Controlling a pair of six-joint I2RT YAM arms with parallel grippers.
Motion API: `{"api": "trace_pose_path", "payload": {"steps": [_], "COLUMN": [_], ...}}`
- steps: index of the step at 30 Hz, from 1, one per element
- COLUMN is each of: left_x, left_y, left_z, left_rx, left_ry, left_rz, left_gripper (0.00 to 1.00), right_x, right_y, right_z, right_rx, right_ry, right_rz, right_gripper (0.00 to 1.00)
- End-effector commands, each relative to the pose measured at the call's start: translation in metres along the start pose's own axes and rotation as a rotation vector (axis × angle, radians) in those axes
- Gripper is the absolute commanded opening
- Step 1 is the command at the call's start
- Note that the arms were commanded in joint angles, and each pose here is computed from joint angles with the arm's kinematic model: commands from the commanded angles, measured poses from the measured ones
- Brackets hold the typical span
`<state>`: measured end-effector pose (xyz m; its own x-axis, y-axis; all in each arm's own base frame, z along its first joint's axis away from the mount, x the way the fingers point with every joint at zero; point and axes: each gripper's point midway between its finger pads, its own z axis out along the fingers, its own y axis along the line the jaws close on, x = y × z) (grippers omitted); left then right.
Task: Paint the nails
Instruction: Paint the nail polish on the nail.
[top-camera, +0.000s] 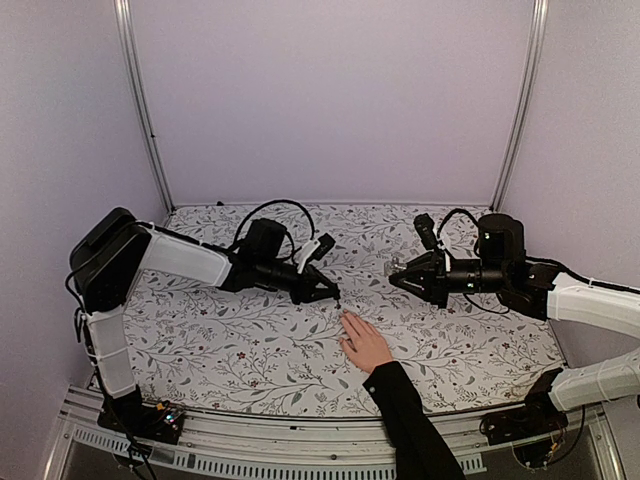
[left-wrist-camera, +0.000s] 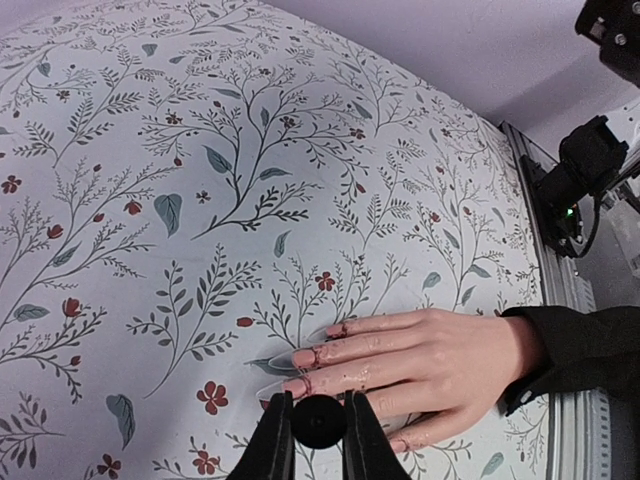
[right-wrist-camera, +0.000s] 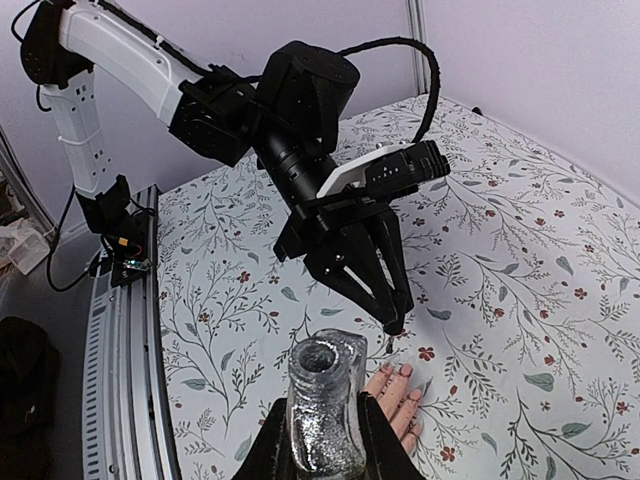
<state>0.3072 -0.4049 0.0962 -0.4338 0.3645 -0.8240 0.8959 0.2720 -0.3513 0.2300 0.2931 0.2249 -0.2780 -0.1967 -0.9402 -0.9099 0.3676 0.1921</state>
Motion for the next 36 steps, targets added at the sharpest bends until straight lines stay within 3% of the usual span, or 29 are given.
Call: {"api": "trace_pose_path", "payload": {"steps": [1,36], "left_x": [0.004,0.02], "left_y": [-0.009,0.002], "left_z": [0.008,0.021], "left_rx": [0.031,0.009], "left_ry": [0.012,0.058], "left_rz": [0.018,-0.012], "left_gripper": [0.0,0.0], "right_x": [-0.006,-0.005], "right_y": [0.002,0.001], "right_z": [-0.005,-0.004], "right_rx": [-0.006,-0.001], "right_ry": [-0.029,-0.026], "right_rz": [-0.008,-0.006], "right_gripper": [0.0,0.0]}}
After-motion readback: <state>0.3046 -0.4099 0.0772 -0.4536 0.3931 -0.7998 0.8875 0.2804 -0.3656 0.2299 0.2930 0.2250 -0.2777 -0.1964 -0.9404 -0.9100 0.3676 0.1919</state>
